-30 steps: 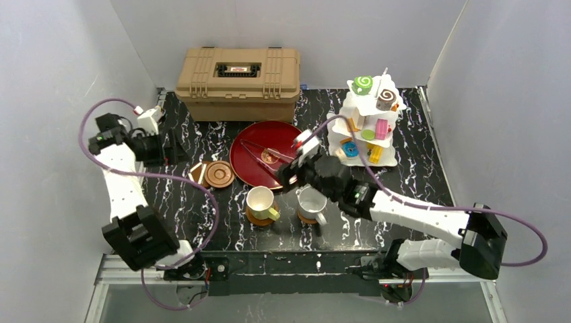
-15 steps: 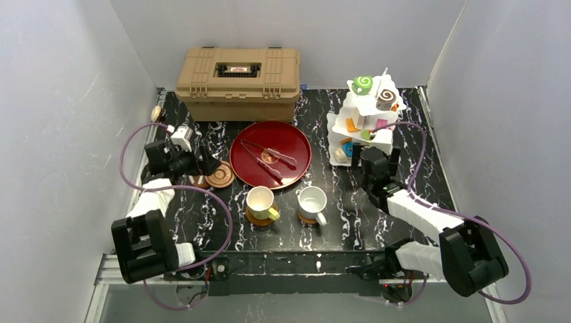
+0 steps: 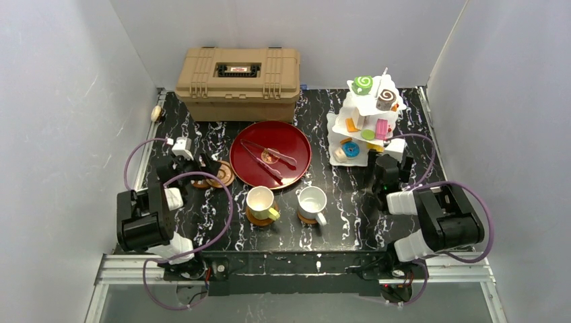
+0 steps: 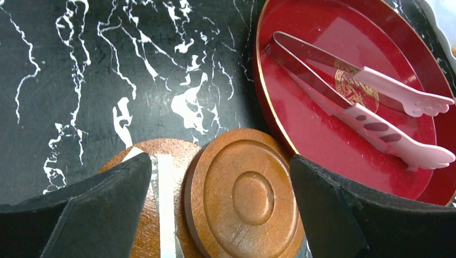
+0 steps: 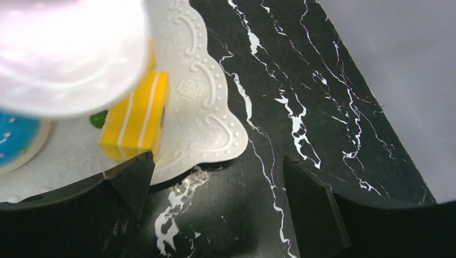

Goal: Serve the afternoon tea
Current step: Reset both arms

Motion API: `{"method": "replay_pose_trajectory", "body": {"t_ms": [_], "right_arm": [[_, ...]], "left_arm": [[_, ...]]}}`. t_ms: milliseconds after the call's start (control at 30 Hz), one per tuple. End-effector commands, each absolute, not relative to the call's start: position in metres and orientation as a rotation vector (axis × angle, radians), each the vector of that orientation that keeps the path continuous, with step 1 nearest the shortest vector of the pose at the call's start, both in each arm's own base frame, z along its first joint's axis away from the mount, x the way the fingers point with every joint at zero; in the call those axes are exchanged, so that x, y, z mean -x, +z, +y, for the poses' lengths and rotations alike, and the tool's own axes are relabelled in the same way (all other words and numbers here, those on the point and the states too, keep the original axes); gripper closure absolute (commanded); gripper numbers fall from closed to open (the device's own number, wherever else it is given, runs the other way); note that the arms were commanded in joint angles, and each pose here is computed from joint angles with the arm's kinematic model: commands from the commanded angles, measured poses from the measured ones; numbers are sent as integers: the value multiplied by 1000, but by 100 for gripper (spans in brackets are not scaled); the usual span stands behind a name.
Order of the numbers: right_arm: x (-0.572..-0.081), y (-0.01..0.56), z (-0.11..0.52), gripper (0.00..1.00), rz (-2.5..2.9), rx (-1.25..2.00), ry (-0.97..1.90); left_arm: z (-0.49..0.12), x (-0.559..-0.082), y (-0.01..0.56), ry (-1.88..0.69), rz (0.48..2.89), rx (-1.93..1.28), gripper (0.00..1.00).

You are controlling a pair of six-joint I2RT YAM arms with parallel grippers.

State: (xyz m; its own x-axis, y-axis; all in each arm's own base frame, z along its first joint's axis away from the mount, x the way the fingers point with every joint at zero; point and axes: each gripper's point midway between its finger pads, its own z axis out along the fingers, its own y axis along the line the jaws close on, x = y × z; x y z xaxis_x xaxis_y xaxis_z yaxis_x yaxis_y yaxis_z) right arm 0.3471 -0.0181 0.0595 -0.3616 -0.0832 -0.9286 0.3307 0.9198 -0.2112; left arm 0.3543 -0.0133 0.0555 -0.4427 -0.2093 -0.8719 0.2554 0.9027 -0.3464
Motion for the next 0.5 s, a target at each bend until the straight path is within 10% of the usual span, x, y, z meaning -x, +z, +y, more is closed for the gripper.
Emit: {"method": "replay_pose_trajectory", "body": {"t_ms": [0,467], "right_arm": [[-369,81,-17,5,1763,-176,-333],[-362,66,-13,2,1735,-149,-334]], "left_arm": [[-14,-366,79,-462,1844,-101,1],[-23,-367,61,-210,1847,-152,1]]}}
